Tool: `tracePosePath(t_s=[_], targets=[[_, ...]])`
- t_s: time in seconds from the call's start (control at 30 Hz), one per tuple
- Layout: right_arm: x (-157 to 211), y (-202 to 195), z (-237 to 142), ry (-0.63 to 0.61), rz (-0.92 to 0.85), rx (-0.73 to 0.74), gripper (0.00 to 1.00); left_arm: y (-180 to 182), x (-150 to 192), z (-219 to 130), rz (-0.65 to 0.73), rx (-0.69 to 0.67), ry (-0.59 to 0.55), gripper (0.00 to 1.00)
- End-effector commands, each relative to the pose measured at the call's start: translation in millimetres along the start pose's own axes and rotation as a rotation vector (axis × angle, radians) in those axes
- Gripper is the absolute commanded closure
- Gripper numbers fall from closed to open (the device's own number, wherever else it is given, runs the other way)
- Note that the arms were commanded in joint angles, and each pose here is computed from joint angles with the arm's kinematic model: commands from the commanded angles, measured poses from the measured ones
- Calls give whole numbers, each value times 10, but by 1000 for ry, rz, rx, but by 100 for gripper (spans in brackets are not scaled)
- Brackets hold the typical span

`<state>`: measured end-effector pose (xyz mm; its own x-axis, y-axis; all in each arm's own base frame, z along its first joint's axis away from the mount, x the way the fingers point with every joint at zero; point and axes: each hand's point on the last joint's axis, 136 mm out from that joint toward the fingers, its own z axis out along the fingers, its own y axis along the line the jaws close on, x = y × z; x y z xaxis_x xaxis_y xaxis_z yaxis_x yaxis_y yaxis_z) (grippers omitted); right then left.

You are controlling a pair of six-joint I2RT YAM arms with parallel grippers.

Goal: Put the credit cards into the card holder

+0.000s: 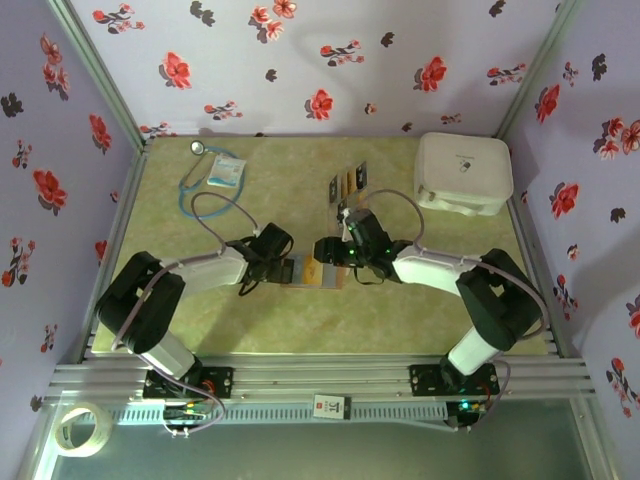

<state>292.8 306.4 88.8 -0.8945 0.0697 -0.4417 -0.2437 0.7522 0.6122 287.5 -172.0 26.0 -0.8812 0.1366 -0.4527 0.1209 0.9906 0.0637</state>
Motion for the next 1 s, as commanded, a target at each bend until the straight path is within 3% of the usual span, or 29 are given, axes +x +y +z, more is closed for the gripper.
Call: tracePosePath(t_s=[0.0,0.13,0.3,0.97], targets=[[91,-249,-65,59,-50,168,65,133,-58,-71,-34,-35,-5,0],[106,-329,-31,103,-87,259,87,224,-47,-74,-40,-68,0,0],[221,-257,76,155,-129,285,96,228,-112,-174,-42,-53,-32,0],[431,-272,369,223,-143,315,100,320,-66,11,9,-136,47,0]])
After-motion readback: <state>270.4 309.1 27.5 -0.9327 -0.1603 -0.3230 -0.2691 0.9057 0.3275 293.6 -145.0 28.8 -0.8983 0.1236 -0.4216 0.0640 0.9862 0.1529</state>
